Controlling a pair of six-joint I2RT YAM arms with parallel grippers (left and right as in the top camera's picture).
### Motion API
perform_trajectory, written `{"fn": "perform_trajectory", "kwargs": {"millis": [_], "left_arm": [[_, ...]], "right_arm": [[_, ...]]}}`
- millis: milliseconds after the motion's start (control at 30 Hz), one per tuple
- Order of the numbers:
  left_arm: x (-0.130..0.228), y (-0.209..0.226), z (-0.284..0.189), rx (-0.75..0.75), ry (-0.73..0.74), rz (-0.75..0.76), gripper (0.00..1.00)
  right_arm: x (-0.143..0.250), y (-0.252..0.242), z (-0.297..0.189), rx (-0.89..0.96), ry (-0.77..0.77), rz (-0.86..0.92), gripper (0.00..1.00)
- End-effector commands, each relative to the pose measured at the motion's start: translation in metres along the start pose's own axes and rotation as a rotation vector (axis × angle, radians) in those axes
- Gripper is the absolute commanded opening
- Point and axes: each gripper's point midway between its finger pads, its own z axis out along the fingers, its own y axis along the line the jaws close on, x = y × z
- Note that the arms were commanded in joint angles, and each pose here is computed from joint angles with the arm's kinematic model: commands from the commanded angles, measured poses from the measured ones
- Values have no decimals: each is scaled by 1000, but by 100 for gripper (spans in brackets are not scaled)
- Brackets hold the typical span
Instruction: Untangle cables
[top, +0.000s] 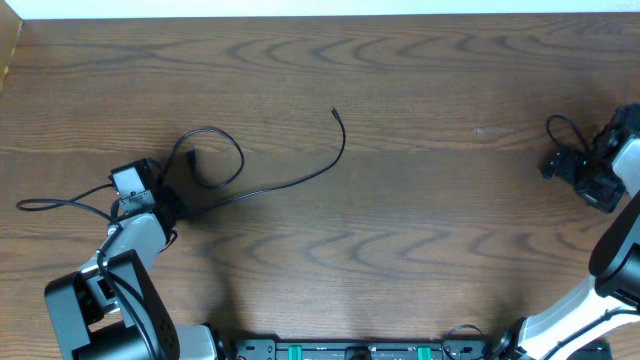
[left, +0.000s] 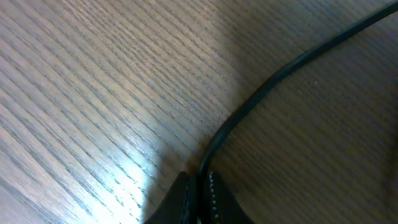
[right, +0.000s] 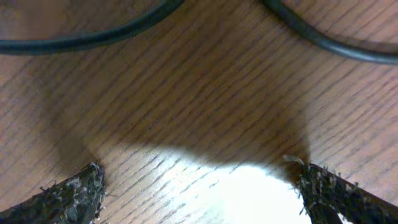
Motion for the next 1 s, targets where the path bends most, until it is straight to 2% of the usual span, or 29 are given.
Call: {"fn": "perform_trajectory", "kwargs": {"millis": [0, 400, 600, 967], "left_arm": [[66, -12, 13, 94, 210, 18, 8], [66, -12, 13, 94, 210, 18, 8], [66, -12, 13, 94, 210, 18, 8], [66, -12, 13, 94, 210, 18, 8]], "right_arm": [[36, -19, 40, 83, 99, 20, 99], [7, -31, 48, 66, -28, 61, 99], [4, -35, 56, 68, -34, 27, 99], [2, -60, 94, 81, -43, 97, 99]]}}
